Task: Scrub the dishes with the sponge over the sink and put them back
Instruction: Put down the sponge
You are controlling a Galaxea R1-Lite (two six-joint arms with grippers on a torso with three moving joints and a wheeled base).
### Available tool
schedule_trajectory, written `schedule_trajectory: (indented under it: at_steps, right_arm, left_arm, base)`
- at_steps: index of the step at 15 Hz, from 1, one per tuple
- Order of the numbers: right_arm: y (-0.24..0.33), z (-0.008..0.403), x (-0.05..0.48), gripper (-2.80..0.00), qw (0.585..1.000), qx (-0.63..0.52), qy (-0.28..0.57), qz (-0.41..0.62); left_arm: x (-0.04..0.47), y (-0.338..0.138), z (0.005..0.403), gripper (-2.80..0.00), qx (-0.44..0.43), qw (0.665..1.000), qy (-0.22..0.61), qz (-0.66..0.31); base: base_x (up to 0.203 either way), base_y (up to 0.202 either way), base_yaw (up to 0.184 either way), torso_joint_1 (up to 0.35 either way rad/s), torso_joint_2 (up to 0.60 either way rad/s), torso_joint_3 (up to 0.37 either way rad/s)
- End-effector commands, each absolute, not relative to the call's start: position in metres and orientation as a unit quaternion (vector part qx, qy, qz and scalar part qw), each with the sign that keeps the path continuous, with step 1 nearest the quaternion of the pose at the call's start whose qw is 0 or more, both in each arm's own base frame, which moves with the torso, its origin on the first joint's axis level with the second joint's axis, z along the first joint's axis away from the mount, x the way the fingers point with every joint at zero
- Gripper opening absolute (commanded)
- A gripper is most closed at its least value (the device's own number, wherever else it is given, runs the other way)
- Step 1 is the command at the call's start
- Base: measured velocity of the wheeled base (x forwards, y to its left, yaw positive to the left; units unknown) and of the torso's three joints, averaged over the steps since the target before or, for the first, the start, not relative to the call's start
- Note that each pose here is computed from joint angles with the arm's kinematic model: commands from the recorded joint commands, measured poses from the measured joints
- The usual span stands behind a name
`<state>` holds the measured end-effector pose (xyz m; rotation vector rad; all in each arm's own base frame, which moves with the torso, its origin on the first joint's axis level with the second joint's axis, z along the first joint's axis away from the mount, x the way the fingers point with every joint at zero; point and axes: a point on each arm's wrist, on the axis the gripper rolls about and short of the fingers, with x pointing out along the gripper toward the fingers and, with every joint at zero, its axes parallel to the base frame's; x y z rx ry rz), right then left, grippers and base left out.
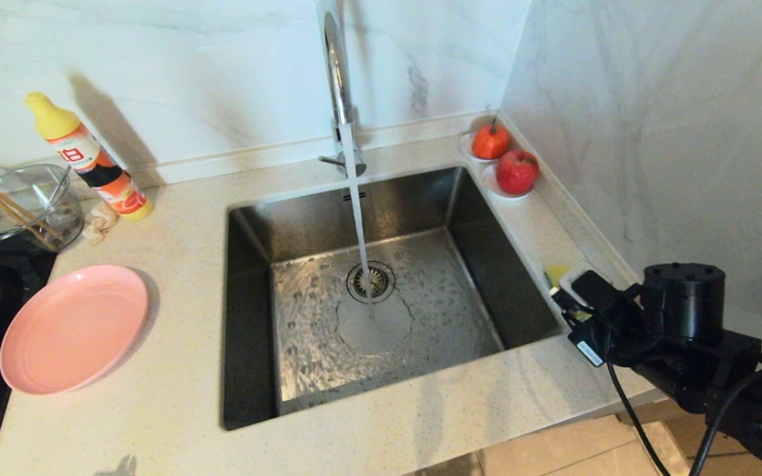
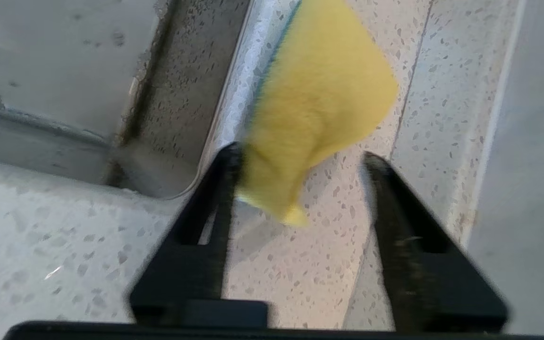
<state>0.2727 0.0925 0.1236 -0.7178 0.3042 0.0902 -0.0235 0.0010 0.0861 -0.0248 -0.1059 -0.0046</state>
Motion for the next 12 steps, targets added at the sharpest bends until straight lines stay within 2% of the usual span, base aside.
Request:
schedule_trajectory:
  at_steps: [1, 7, 12]
  right_arm:
    - [0.092, 0.130, 0.269, 0.00, 0.927, -0.348, 0.136, 0.041]
    - [0.090, 0.137, 0.265, 0.00, 0.929, -0.347, 0.129, 0.023]
    - [0.101, 0.165, 0.256, 0.00, 0.942, -0.327, 0.074, 0.032]
  left_arm:
    - [-0.020, 0.001, 0.075, -2.80, -0.012, 0.999, -0.034, -0.002]
    - [-0.020, 0.001, 0.075, -2.80, -0.012, 0.999, -0.034, -0.002]
    - [-0.020, 0.001, 0.075, -2.80, -0.012, 0.999, -0.034, -0.002]
  base:
    - [0.000, 0.000, 0.000, 0.000, 0.00, 0.000]
    - [0.000, 0.000, 0.000, 0.000, 0.00, 0.000]
    - [0.000, 0.000, 0.000, 0.000, 0.00, 0.000]
